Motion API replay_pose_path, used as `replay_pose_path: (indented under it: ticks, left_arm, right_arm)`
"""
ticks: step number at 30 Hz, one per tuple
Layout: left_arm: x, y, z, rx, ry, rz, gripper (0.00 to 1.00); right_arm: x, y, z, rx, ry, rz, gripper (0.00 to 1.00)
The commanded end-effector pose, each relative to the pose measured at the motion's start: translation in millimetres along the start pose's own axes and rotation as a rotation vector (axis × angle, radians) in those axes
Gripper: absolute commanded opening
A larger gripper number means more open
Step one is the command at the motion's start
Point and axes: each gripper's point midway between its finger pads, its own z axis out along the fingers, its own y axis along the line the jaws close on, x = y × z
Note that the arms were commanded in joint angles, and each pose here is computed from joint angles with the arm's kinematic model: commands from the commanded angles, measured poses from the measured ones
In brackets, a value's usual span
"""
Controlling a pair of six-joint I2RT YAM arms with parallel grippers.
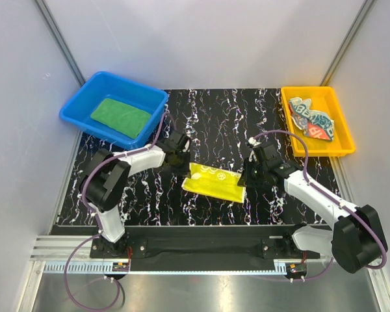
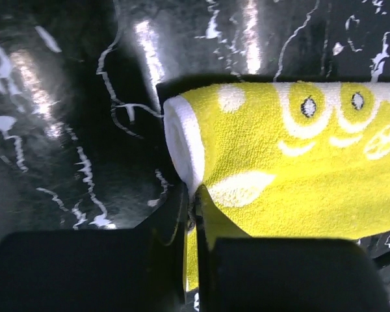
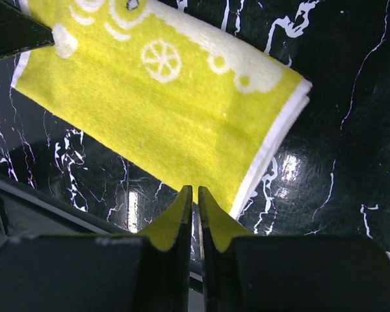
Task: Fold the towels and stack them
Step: Neatly place the folded towel into the bin
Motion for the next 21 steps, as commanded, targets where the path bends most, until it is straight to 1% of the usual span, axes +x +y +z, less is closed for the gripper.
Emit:
replay_pose_path:
  ticks: [1, 5, 6, 8, 9, 13, 15, 17, 19, 21]
  left_arm:
    - [20, 14, 12, -0.084, 0.078, 0.032, 0.00]
    - [3, 11, -4, -0.108, 0.048, 0.080, 0.00]
    - [-7, 14, -12, -0.145, 0.024, 0.109, 0.00]
    - [-18, 14, -26, -0.168, -0.009, 0.143, 0.00]
    - [-27, 22, -32, -0.228, -0.042, 0.159, 0.00]
    - [-52, 36, -67, -0.351, -0.114, 0.254, 0.00]
    - [-64, 45, -82, -0.418, -0.157, 0.276, 0.00]
    - [-74, 51, -95, -0.463, -0.171, 0.320, 0.00]
    - [-87, 62, -111, -0.547, -0.202, 0.356, 0.00]
    - [-100, 75, -123, -0.617, -0.226, 0.357, 0.00]
  right_arm:
    - [-17, 6, -4, -0.006, -0.050, -0.022, 0.14]
    - [-20, 7, -5, -0.008, -0.054, -0.026, 0.14]
    - [-20, 8, -5, -0.010, -0.057, -0.027, 0.14]
    - [-22, 9, -6, -0.012, -0.062, -0.026, 0.14]
    - [-23, 9, -5, -0.013, -0.062, -0.026, 0.14]
    - [-27, 11, -6, -0.015, -0.067, -0.035, 0.14]
    - [-28, 12, -7, -0.019, -0.069, -0.037, 0.14]
    - [-30, 13, -7, -0.022, -0.074, -0.041, 0.14]
    - [-31, 14, -6, -0.021, -0.071, -0.051, 0.14]
    - [-35, 15, -6, -0.026, -0.077, -0.055, 0.14]
